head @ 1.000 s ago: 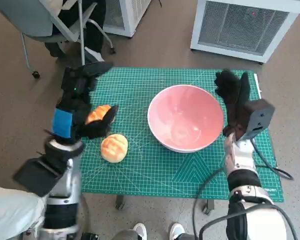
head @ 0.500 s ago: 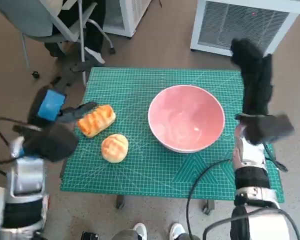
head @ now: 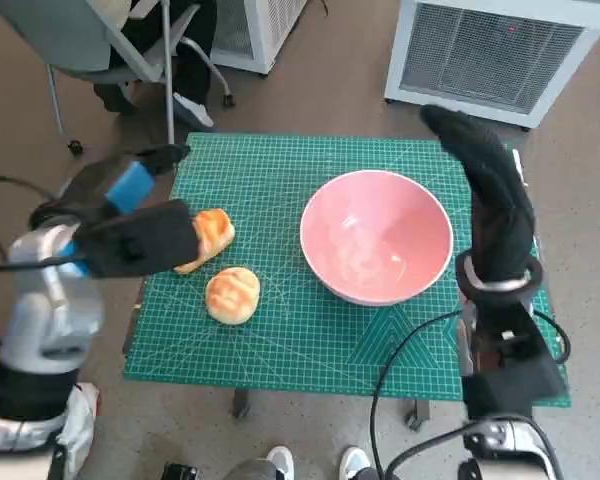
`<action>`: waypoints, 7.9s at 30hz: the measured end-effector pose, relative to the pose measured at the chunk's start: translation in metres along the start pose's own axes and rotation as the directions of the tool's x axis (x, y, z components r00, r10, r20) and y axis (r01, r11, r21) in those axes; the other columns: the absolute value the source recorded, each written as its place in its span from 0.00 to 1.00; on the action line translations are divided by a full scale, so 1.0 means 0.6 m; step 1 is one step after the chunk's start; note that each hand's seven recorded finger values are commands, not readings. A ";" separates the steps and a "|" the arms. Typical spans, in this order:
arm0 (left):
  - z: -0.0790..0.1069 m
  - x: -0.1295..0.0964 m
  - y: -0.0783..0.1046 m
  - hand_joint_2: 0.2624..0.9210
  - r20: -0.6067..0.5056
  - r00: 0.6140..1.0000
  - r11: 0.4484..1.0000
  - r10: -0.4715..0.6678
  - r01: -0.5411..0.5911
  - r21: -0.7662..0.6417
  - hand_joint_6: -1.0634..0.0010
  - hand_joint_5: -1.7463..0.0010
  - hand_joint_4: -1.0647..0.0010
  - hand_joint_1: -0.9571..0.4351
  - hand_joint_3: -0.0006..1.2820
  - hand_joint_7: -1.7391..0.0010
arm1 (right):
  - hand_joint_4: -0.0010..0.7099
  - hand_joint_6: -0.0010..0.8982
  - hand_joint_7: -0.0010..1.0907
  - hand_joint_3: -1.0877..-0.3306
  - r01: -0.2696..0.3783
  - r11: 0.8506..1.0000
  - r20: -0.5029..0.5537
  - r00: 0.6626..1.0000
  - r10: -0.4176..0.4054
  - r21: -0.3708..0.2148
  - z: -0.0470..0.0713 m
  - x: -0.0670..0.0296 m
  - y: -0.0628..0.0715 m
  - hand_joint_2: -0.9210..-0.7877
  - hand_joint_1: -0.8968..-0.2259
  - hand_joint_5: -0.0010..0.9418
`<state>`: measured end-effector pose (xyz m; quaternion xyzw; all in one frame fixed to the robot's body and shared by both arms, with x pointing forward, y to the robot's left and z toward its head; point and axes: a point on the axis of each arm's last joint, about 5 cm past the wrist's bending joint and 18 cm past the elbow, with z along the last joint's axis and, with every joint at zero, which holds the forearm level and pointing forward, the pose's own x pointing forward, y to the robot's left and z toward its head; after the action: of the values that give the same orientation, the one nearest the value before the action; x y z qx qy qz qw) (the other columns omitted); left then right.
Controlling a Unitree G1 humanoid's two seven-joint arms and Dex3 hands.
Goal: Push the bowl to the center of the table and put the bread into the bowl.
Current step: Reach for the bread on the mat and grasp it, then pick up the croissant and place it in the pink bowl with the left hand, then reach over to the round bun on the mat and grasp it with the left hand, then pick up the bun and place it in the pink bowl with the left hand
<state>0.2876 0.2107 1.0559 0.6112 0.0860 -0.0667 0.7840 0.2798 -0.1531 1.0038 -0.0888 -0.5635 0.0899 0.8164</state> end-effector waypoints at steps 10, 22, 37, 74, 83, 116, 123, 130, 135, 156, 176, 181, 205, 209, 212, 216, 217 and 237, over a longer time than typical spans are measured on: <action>0.006 0.023 -0.025 0.99 -0.039 0.994 0.995 -0.100 0.100 0.015 0.67 1.00 0.78 0.39 0.01 1.00 | 0.57 0.00 0.87 0.73 -0.019 1.000 -0.002 1.000 0.019 -0.015 0.017 -0.006 0.000 0.00 0.78 0.01; 0.008 0.056 -0.057 1.00 -0.055 0.985 0.986 -0.164 0.165 0.022 0.69 0.99 0.77 0.39 0.02 1.00 | 0.57 0.00 0.86 0.71 -0.022 0.999 -0.024 0.999 0.021 -0.039 0.019 -0.011 0.003 0.00 0.81 0.01; -0.006 0.095 -0.110 0.99 -0.064 0.962 0.964 -0.265 0.262 -0.054 0.58 0.56 0.63 0.47 0.00 0.97 | 0.56 0.00 0.85 0.70 -0.016 0.999 -0.036 0.999 0.014 -0.046 0.018 -0.012 0.006 0.00 0.83 0.01; -0.012 0.108 -0.108 1.00 0.062 0.997 0.995 -0.054 0.059 -0.085 0.43 0.29 0.32 0.69 0.05 0.38 | 0.56 0.00 0.84 0.70 -0.016 0.999 -0.048 0.999 0.015 -0.031 0.019 -0.018 0.012 0.00 0.83 0.01; 0.008 0.095 -0.076 1.00 0.162 0.983 0.993 0.087 -0.072 -0.096 0.42 0.33 0.30 0.69 0.04 0.36 | 0.56 0.00 0.84 0.69 -0.016 0.999 -0.052 0.999 0.014 -0.029 0.020 -0.020 0.012 0.00 0.81 0.02; 0.184 0.045 -0.060 1.00 0.669 0.702 0.969 0.246 -0.187 -0.161 0.44 0.38 0.28 0.69 0.04 0.32 | 0.56 0.00 0.84 0.69 -0.003 1.000 -0.036 0.999 0.002 -0.026 0.027 -0.022 0.009 0.00 0.80 0.02; 0.208 0.060 -0.074 1.00 0.715 0.673 0.981 0.192 -0.144 -0.128 0.47 0.36 0.34 0.69 0.07 0.28 | 0.56 0.00 0.84 0.69 -0.002 1.000 -0.029 1.000 0.001 -0.031 0.030 -0.022 0.007 0.00 0.81 0.02; 0.213 0.077 -0.096 1.00 0.733 0.675 0.996 0.081 -0.074 -0.041 0.61 0.73 0.59 0.71 0.10 0.69 | 0.56 0.00 0.84 0.69 0.000 0.999 -0.038 0.999 -0.002 -0.034 0.033 -0.028 0.005 0.00 0.81 0.02; 0.209 0.089 -0.099 0.98 0.723 0.678 0.990 -0.133 0.059 0.127 0.74 0.95 0.86 0.65 0.05 0.93 | 0.56 0.00 0.84 0.69 0.001 0.999 -0.042 0.999 -0.003 -0.036 0.035 -0.031 0.004 0.00 0.81 0.02; 0.114 0.071 -0.050 0.96 0.833 0.554 0.999 -0.001 -0.035 0.024 0.77 0.99 0.96 0.45 0.00 0.98 | 0.56 0.00 0.83 0.69 0.011 0.999 -0.040 0.999 -0.013 -0.046 0.038 -0.032 0.000 0.00 0.80 0.03; -0.035 -0.007 -0.034 0.91 0.713 0.700 1.000 0.028 -0.019 -0.020 0.66 0.98 0.80 0.53 0.00 0.96 | 0.59 0.01 0.81 0.71 0.051 0.998 -0.049 0.997 -0.052 -0.038 0.038 -0.038 -0.008 0.00 0.80 0.04; -0.048 -0.014 -0.048 0.91 0.665 0.746 0.998 -0.040 0.056 -0.003 0.67 0.99 0.80 0.55 0.00 0.97 | 0.59 0.02 0.81 0.71 0.053 0.998 -0.058 0.997 -0.055 -0.039 0.035 -0.040 -0.008 0.00 0.80 0.04; -0.036 0.002 -0.117 0.91 0.479 0.812 0.939 -0.333 0.332 0.090 0.68 1.00 0.81 0.62 0.00 0.99 | 0.58 0.00 0.83 0.69 0.045 0.999 -0.062 0.997 -0.046 -0.031 0.031 -0.035 -0.007 0.00 0.82 0.03; -0.032 0.010 -0.129 0.92 0.447 0.807 0.918 -0.387 0.384 0.100 0.65 0.99 0.78 0.64 0.00 0.98 | 0.58 0.00 0.83 0.69 0.040 0.999 -0.061 0.997 -0.042 -0.028 0.031 -0.035 -0.007 0.00 0.82 0.03; -0.030 0.018 -0.136 0.93 0.414 0.807 0.904 -0.420 0.411 0.116 0.60 0.98 0.73 0.67 0.01 0.97 | 0.58 0.00 0.84 0.69 0.037 0.999 -0.061 0.997 -0.038 -0.028 0.031 -0.035 -0.007 0.00 0.83 0.03; -0.026 0.032 -0.145 0.97 0.376 0.808 0.889 -0.455 0.437 0.138 0.52 0.96 0.64 0.71 0.01 0.95 | 0.58 0.00 0.84 0.69 0.035 0.999 -0.059 0.998 -0.036 -0.028 0.032 -0.035 -0.007 0.00 0.83 0.03; -0.025 0.035 -0.147 0.98 0.370 0.807 0.887 -0.460 0.441 0.139 0.51 0.96 0.62 0.72 0.01 0.95 | 0.58 0.00 0.84 0.69 0.034 0.999 -0.058 0.998 -0.036 -0.028 0.032 -0.034 -0.007 0.00 0.83 0.03; -0.029 0.035 -0.131 1.00 0.388 0.841 0.926 -0.378 0.338 0.168 0.50 0.24 0.44 0.69 0.12 0.31 | 0.58 0.00 0.84 0.69 0.036 0.999 -0.058 0.998 -0.038 -0.032 0.034 -0.036 -0.009 0.00 0.84 0.04</action>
<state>0.2905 0.2080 0.9727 0.5921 0.0277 -0.3435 0.7285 0.2537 -0.1626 0.9926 -0.0934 -0.5422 0.0633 0.8326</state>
